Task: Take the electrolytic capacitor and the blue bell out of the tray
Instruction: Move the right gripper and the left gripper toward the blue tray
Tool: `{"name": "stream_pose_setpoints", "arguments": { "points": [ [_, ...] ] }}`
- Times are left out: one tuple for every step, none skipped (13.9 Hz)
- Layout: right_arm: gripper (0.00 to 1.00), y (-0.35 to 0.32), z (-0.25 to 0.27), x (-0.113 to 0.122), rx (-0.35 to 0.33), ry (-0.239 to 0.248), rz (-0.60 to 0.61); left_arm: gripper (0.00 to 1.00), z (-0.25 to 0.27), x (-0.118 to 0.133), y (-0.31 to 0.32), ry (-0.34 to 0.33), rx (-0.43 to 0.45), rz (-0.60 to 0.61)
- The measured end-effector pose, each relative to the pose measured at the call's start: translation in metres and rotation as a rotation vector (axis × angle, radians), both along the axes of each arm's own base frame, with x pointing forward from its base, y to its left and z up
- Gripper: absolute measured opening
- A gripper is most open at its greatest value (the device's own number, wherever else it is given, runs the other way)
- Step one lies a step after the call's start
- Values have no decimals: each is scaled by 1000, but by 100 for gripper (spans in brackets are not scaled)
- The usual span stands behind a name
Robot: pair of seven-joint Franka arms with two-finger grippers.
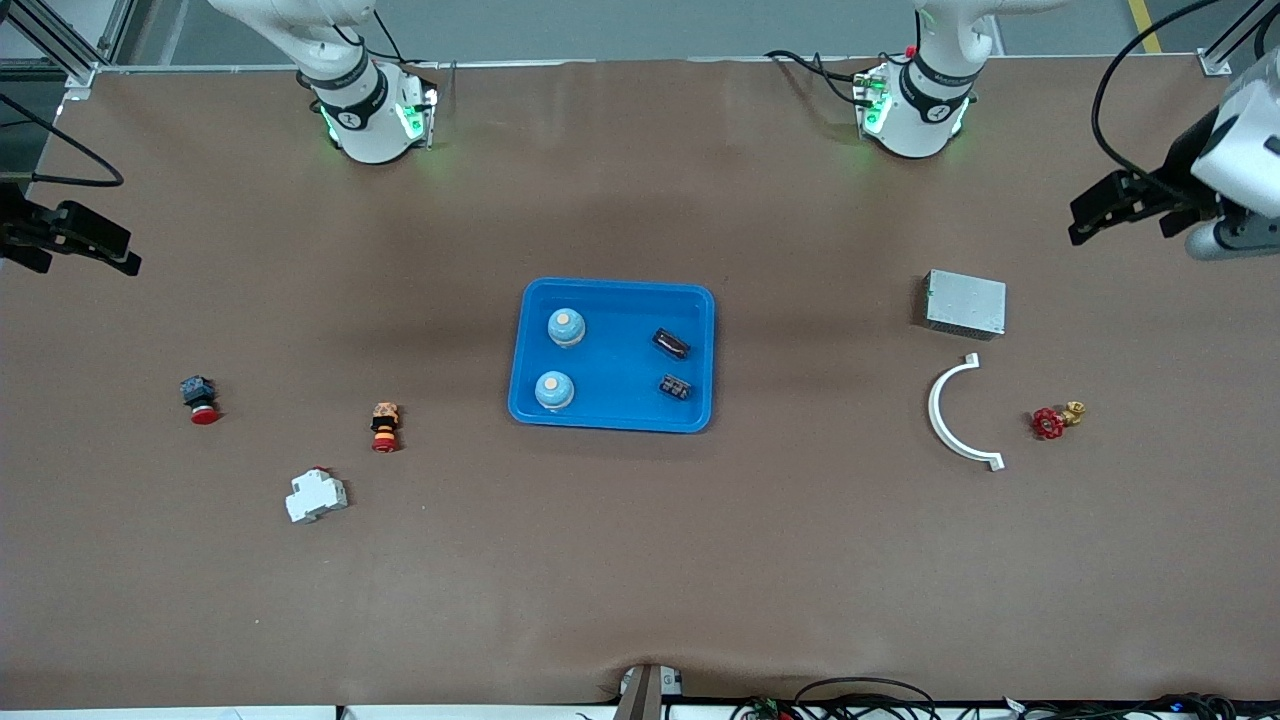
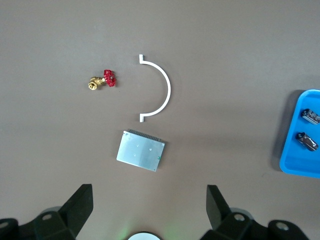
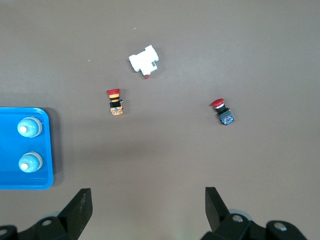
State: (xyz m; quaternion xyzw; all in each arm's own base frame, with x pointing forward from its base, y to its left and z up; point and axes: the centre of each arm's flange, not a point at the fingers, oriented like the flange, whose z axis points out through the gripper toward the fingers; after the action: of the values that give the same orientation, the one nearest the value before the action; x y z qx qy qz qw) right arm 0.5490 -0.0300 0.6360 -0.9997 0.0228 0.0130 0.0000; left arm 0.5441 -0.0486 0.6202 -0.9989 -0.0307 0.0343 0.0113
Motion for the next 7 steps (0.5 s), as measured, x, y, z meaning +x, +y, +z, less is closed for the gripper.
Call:
{"name": "stream_pose_setpoints", "arguments": {
  "points": [
    [100, 0, 0, 0, 1, 0, 1, 100, -14, 12, -2, 18, -2, -6],
    [100, 1, -1, 0, 2, 2, 2, 100, -30, 25, -8, 28, -6, -15],
    [100, 3, -4, 1, 3, 8, 5, 100, -45, 38, -18, 22, -10, -33],
    [100, 5, -10, 4, 6, 19, 9, 100, -58, 47, -31, 14, -15, -51],
    [100, 7, -18, 8, 8, 33, 14, 100, -69, 54, -45, 12, -18, -68],
    [100, 8, -30, 15, 10, 43, 18, 100, -79, 58, -58, 11, -20, -78],
    [100, 9, -43, 25, 12, 44, 20, 100, -88, 62, -73, 7, -20, -69]
  ]
}}
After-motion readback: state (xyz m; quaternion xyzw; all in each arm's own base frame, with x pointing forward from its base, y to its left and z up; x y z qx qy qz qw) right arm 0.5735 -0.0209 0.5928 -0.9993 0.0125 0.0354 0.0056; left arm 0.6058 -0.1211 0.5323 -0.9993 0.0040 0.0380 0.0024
